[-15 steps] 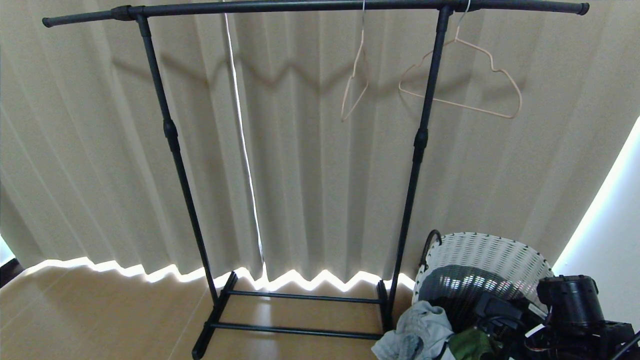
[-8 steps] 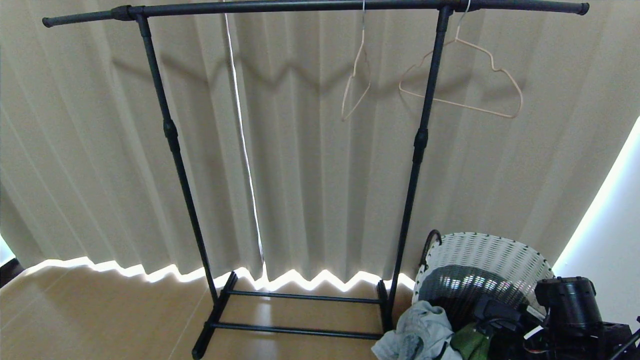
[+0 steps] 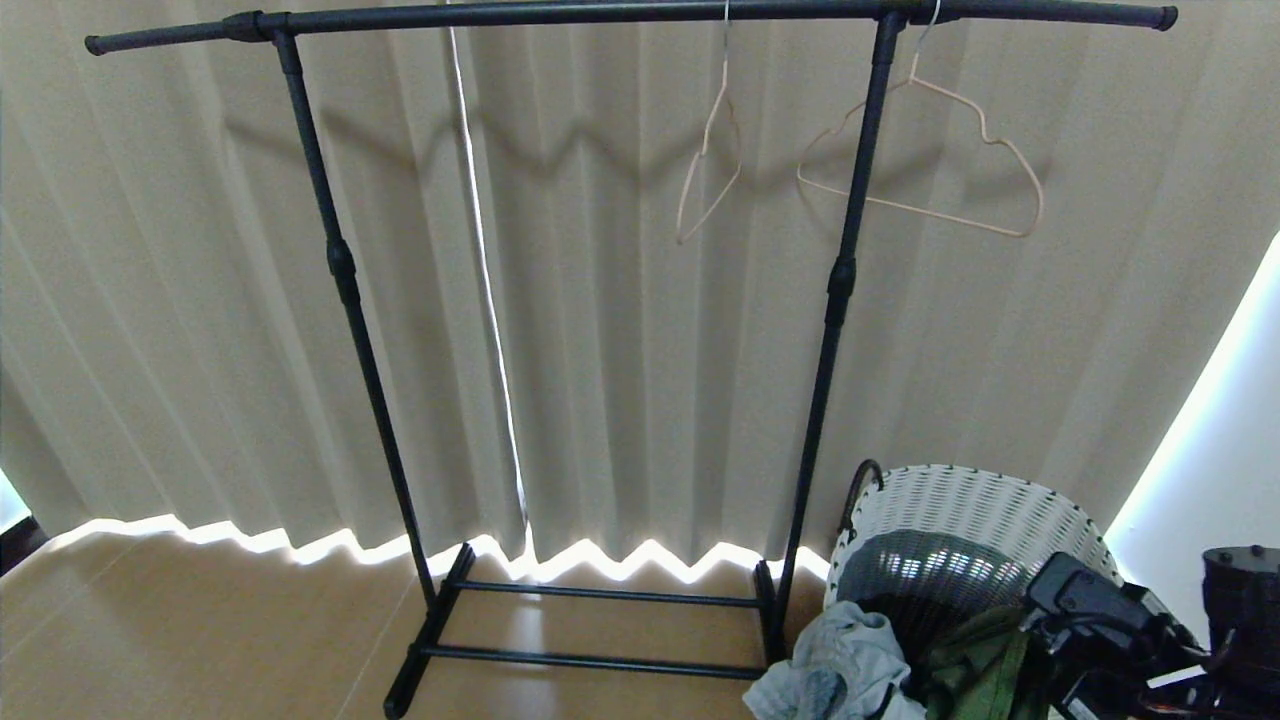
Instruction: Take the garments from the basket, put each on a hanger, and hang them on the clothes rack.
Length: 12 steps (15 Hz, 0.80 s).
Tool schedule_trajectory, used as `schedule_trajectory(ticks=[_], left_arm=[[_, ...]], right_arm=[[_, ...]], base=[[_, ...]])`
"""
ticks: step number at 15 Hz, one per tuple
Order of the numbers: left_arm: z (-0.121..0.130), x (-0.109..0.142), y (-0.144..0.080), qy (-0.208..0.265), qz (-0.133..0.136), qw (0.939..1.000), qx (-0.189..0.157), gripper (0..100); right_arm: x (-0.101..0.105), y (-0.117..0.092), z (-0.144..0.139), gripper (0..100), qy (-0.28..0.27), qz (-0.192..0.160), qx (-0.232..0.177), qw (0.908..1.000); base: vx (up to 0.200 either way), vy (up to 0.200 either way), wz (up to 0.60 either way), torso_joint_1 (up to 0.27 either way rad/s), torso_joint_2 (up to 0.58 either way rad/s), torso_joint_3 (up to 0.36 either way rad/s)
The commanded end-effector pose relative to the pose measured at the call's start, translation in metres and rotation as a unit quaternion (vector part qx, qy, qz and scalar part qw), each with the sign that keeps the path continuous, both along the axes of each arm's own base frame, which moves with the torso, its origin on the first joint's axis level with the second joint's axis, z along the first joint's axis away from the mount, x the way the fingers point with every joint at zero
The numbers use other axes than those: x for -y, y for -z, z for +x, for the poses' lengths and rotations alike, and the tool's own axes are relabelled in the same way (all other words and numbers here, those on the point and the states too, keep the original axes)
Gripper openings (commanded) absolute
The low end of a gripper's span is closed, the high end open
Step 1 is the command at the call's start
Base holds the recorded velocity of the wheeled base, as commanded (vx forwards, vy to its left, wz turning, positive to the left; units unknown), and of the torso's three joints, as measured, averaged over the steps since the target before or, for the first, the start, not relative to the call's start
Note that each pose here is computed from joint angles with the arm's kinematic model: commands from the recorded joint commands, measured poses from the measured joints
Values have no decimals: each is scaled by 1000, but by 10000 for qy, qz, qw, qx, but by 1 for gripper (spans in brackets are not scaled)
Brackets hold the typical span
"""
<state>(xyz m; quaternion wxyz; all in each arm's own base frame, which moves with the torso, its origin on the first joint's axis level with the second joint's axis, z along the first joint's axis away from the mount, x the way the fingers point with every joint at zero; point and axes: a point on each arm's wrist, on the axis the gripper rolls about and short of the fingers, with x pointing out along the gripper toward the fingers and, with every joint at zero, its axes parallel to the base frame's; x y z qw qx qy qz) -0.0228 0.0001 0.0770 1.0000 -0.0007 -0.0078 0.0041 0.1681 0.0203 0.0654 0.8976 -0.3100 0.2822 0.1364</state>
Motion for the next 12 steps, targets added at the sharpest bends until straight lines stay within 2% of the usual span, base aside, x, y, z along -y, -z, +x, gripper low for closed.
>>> schedule_trajectory(ticks=[1,2,4,7,10,12], left_arm=[[0,0,0,3,-1,10000,-1,100],[0,0,0,3,6,10000,-1,100],[0,0,0,3,-1,10000,-1,100],[0,0,0,3,6,10000,-1,100],[0,0,0,-4,-17,10000,-1,100],[0,0,0,-11,-47,10000,-1,100]], right_arm=[[4,-36,-16,0,363,624,1071,9916],[5,-46,-15,0,553,954,1334,9849],[11,-62,-13,0,905,1301,1704,9725],[18,-69,-15,0,1087,1292,1939,9664],[18,-76,-20,0,1074,1304,2127,9624],[18,-76,-19,0,1091,1292,2054,9640]], base=[[0,0,0,0,0,0],[0,0,0,0,0,0],[0,0,0,0,0,0],[0,0,0,0,0,0],[-200,0,0,7,2,2],[-200,0,0,-5,0,0]])
